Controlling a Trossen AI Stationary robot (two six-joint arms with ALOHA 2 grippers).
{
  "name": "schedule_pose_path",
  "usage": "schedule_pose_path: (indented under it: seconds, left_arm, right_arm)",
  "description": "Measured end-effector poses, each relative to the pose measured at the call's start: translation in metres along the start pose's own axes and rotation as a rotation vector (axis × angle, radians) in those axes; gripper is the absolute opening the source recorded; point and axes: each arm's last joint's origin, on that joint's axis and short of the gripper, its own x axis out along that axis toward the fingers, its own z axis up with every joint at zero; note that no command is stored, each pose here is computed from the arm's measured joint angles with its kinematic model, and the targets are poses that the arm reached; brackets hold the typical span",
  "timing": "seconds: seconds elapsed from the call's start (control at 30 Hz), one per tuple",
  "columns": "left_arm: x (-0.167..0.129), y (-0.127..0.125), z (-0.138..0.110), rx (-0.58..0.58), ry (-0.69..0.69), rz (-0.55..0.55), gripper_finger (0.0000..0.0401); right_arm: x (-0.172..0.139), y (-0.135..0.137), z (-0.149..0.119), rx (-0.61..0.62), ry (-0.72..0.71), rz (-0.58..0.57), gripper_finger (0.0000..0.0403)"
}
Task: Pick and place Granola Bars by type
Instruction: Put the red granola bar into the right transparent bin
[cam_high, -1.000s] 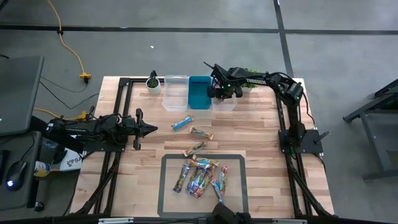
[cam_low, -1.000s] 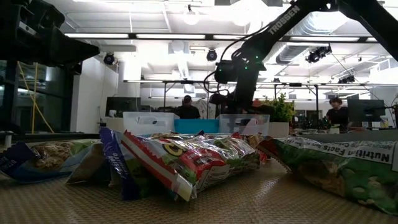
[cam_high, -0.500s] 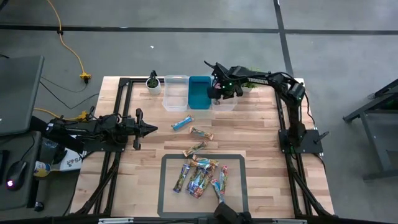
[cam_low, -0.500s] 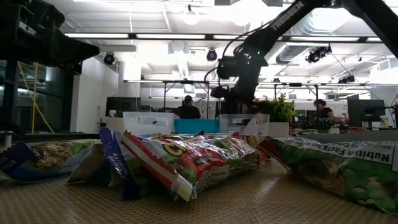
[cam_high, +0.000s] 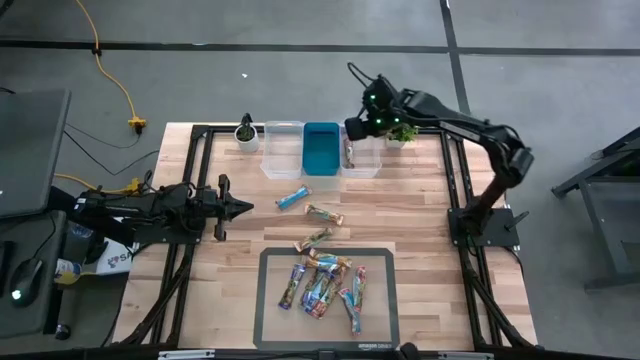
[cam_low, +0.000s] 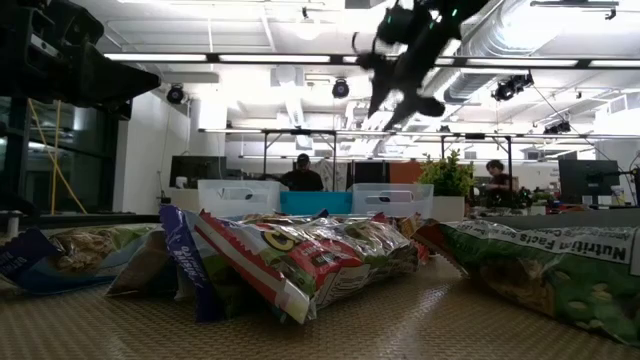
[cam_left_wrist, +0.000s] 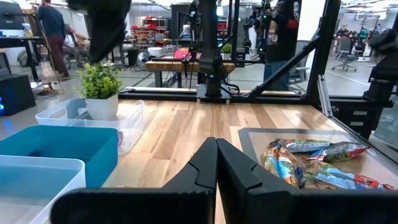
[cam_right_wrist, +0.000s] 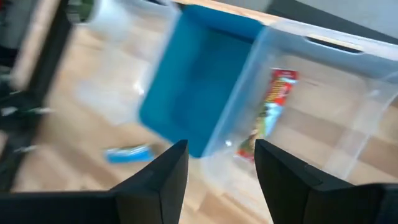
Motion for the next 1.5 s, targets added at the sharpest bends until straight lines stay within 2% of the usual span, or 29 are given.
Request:
schedule_pose_path:
  seconds: [0.17, 0.3, 0.47, 0.63, 0.7, 0.8, 1.0, 1.3, 1.5]
  left_arm:
    - [0.0, 0.0, 0.0, 0.0, 0.0, 0.0, 0.0001]
    - [0.0, 0.0, 0.0, 0.0, 0.0, 0.0, 0.0001]
    - [0.0, 0.0, 0.0, 0.0, 0.0, 0.0, 0.0001]
    - [0.0, 0.0, 0.0, 0.0, 0.0, 0.0, 0.0001]
    - [0.0, 0.0, 0.0, 0.0, 0.0, 0.0, 0.0001]
    - [0.0, 0.0, 0.0, 0.0, 0.0, 0.0, 0.0001]
    - [0.0, 0.0, 0.0, 0.0, 0.0, 0.0, 0.0001]
    - [0.0, 0.0, 0.0, 0.0, 0.0, 0.0, 0.0001]
    - [0.0, 0.0, 0.0, 0.0, 0.0, 0.0, 0.0001]
  right_arm:
    - [-0.027, 0.019, -0.013, 0.006, 0.015, 0.114, 0.0169]
    - [-0.035, 0.036, -0.038, 0.023, 0.143, 0.162, 0.0169]
    - [-0.035, 0.057, -0.089, 0.004, 0.373, 0.053, 0.0169]
    - [-0.044, 0.069, -0.138, 0.022, 0.505, -0.164, 0.0169]
    - [-0.049, 0.074, -0.156, 0.027, 0.524, -0.236, 0.0169]
    - [-0.055, 0.084, -0.179, 0.047, 0.522, -0.28, 0.0169]
    - [-0.07, 0.102, -0.226, 0.118, 0.54, -0.315, 0.0169]
    - [-0.091, 0.119, -0.286, 0.284, 0.454, -0.313, 0.0169]
    - [-0.077, 0.128, -0.319, 0.282, 0.457, -0.344, 0.0169]
